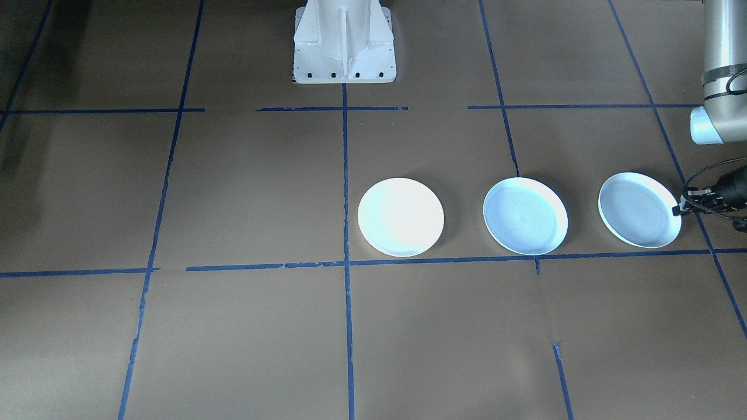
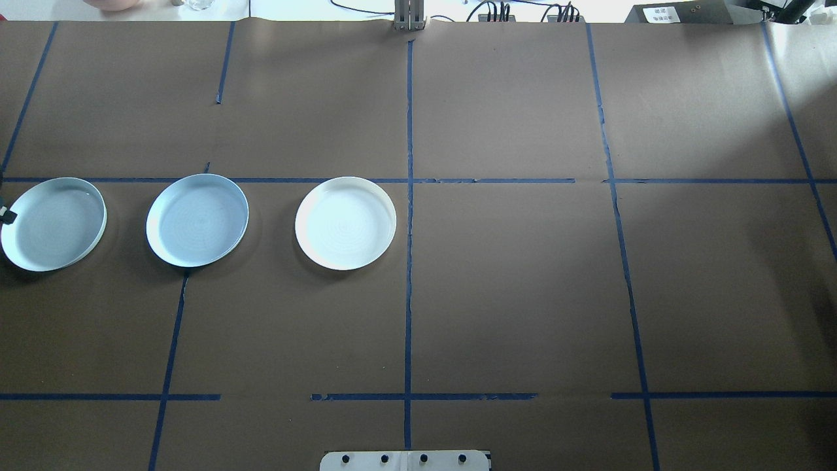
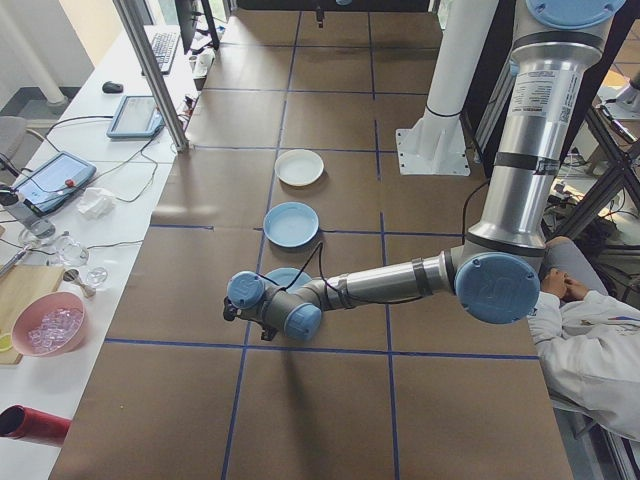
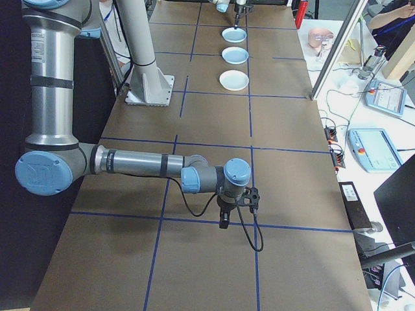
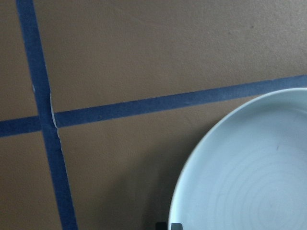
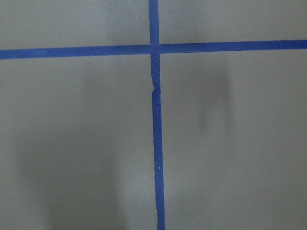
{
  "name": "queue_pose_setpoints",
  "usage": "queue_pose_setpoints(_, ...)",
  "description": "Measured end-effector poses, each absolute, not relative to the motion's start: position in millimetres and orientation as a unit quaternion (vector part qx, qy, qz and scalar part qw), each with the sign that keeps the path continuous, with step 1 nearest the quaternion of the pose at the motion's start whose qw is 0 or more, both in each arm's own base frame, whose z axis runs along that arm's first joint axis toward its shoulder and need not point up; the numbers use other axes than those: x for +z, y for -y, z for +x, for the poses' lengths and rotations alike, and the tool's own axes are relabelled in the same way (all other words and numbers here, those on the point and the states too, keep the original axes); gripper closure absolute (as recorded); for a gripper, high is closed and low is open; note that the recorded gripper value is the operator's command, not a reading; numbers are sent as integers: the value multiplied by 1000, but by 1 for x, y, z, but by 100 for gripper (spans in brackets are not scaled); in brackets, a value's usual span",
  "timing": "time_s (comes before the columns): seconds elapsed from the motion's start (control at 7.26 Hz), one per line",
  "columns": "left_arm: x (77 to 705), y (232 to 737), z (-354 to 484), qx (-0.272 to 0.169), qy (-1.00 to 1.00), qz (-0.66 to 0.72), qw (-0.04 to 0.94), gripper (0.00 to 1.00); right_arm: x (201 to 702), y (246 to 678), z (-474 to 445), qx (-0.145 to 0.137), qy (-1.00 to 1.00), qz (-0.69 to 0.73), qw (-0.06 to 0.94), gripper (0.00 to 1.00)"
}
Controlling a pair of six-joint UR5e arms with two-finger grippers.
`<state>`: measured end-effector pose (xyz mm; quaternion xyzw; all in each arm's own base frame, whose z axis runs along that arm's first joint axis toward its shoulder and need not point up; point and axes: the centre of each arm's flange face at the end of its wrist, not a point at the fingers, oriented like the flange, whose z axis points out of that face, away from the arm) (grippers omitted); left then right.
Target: Stack plate in center
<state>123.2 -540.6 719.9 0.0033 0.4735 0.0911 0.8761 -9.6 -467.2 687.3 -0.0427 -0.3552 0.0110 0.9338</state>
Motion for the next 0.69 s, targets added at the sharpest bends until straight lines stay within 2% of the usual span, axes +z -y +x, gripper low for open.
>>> queue_pose_setpoints(0.55,640,525,117,112,-523,33,845,100,687,467,-10,11,355,-43,934,0)
queue_pose_setpoints(0.69,617,524,120,103,-533,31,839,100,687,467,-10,11,355,-43,934,0)
